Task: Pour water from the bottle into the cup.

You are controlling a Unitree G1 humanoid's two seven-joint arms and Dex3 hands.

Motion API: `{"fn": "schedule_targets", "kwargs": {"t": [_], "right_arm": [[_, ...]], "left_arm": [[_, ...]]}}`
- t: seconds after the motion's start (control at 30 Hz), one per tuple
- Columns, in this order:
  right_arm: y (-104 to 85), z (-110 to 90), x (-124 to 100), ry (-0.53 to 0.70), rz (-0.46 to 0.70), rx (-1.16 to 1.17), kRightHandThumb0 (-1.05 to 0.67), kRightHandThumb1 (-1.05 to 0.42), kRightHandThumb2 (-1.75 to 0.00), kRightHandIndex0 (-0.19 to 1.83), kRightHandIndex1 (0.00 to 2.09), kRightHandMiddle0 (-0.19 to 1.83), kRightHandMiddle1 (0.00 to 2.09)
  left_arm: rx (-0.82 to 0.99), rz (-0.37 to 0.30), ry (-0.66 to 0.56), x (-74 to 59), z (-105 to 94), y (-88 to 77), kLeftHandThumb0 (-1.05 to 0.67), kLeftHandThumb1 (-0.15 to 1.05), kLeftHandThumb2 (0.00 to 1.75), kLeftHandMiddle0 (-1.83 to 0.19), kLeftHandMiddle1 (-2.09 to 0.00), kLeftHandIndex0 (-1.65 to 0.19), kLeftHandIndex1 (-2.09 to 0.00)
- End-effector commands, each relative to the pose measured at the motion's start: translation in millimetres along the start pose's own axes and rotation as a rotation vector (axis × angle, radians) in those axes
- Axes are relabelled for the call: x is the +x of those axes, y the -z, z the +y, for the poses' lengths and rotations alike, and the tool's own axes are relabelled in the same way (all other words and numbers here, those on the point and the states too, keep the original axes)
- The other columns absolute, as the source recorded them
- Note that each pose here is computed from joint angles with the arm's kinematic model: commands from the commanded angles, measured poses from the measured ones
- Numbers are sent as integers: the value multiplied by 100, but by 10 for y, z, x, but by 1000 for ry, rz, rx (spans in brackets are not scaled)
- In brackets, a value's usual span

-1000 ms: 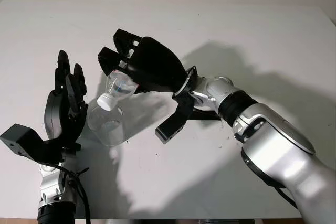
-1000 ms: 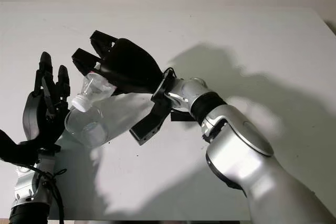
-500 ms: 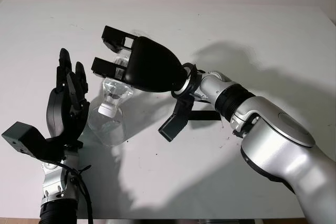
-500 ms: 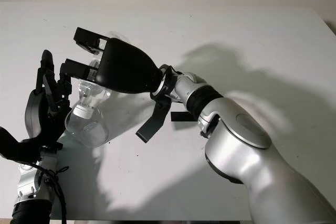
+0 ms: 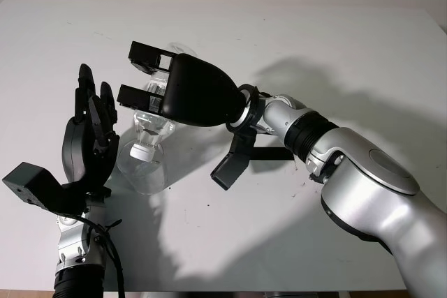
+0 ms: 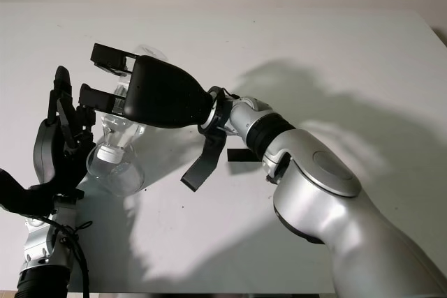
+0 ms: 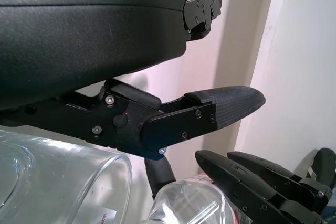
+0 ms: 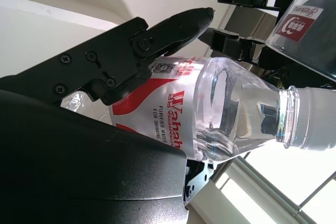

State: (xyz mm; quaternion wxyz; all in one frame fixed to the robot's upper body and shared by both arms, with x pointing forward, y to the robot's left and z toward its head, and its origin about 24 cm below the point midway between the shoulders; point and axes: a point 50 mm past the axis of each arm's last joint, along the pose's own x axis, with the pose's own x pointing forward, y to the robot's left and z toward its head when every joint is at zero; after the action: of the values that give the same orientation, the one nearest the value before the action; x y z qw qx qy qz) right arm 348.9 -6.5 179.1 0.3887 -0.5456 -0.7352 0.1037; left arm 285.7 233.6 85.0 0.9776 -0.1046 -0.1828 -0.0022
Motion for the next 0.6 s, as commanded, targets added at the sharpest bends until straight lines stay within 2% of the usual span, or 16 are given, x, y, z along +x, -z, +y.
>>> {"fn": "schedule_targets", "kwargs": {"t": [0.0, 0.07, 0.13, 0.17, 0.23, 0.37, 0.5, 0.57], "right_arm": [[59, -59, 92, 46, 1, 2, -40, -105, -16, 132, 209, 95, 209], [57, -62, 89, 60, 21, 16, -42, -105, -15, 129, 209, 88, 209], [58, -67, 82, 77, 64, 50, -44, -105, -17, 129, 209, 89, 209], [55, -71, 77, 89, 102, 96, -47, -104, -15, 127, 209, 76, 209], [61, -79, 53, 110, 187, 190, -48, -105, -11, 129, 209, 71, 209], [168, -94, -57, 103, 393, 346, -45, -105, -22, 131, 209, 105, 209], [300, -122, -242, 89, 523, 344, -44, -105, -26, 123, 209, 109, 209], [326, -133, -321, 85, 577, 398, -43, -105, -23, 121, 209, 107, 209]], "left_arm": [[-24, 44, -19, -107, -3, 132, -75, 105, 67, 19, 0, 19, 0], [-27, 43, -21, -106, -3, 135, -74, 105, 67, 19, 0, 19, 0], [-28, 42, -19, -106, -2, 138, -74, 105, 66, 19, 0, 19, 0], [-26, 43, -20, -106, -1, 141, -75, 105, 67, 19, 0, 19, 0], [-21, 43, -18, -105, 1, 142, -75, 105, 67, 19, 0, 19, 0], [-23, 43, -20, -103, 3, 142, -75, 105, 67, 19, 0, 19, 0], [-25, 45, -20, -102, 10, 159, -74, 105, 66, 19, 0, 19, 0], [-20, 44, -16, -104, 9, 164, -74, 105, 66, 19, 0, 19, 0]]}}
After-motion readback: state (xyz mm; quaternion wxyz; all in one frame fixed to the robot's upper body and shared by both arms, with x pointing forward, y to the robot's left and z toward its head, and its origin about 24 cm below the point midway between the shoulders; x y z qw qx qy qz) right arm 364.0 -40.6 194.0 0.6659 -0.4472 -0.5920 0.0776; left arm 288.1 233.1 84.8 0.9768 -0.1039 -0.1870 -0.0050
